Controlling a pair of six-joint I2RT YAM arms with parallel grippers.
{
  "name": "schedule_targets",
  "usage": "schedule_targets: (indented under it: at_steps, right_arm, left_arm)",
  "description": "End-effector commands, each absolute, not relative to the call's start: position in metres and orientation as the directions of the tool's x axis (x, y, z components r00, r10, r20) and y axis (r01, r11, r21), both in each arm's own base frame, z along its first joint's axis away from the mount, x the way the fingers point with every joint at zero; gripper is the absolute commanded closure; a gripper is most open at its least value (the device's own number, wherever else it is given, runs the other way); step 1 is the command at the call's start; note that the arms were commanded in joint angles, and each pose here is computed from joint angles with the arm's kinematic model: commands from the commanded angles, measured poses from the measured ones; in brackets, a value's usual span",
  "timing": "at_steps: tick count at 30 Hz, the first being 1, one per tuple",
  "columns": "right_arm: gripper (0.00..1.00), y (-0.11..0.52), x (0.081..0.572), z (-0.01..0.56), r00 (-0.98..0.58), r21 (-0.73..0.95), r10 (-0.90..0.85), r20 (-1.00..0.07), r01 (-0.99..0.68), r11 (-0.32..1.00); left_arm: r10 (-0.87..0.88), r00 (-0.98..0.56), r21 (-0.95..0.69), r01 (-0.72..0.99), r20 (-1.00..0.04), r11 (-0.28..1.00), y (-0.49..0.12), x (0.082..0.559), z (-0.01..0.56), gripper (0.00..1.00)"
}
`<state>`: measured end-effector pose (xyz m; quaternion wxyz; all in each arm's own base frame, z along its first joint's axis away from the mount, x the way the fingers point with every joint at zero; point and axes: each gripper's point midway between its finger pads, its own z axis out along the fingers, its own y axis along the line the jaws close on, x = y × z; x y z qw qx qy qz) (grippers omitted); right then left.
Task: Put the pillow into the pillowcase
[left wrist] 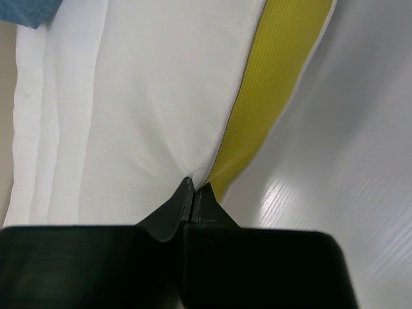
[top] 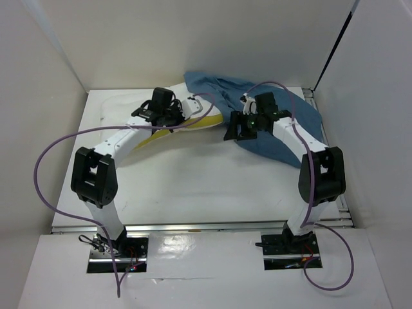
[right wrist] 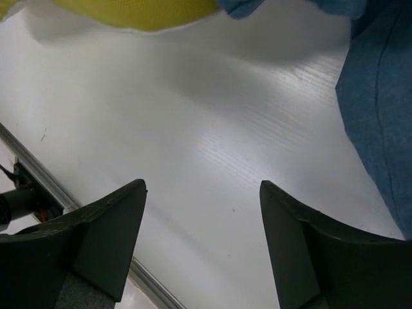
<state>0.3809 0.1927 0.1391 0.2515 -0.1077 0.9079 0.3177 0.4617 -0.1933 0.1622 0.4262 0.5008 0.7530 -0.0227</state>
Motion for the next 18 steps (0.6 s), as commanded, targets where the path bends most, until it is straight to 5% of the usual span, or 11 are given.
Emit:
schedule_targets:
  at_steps: [1, 7, 18]
  right_arm:
    - [0.22, 0.191, 0.408, 0.177, -0.741, 0.477, 0.026, -0.671, -0.405, 0.780]
    - [0.24, 0.206, 0.436, 0.195, -0.594, 0.355, 0.008, -0.804, -0.470, 0.808]
    - [0.32, 0.252, 0.444, 0.189, -0.525, 0.274, -0.086, -0.847, -0.570, 0.774]
  left_arm:
    - [0.692, -0.126, 0.343, 0.797, -0.711, 0.497, -0.199, 0.447, 0.196, 1.00]
    - [0.662, -0.135, 0.297, 0.815, -0.737, 0.497, -0.196, 0.445, 0.219, 1.00]
    - [0.565, -0.232, 0.149, 0.824, -0.792, 0.547, -0.200, 0.451, 0.254, 1.00]
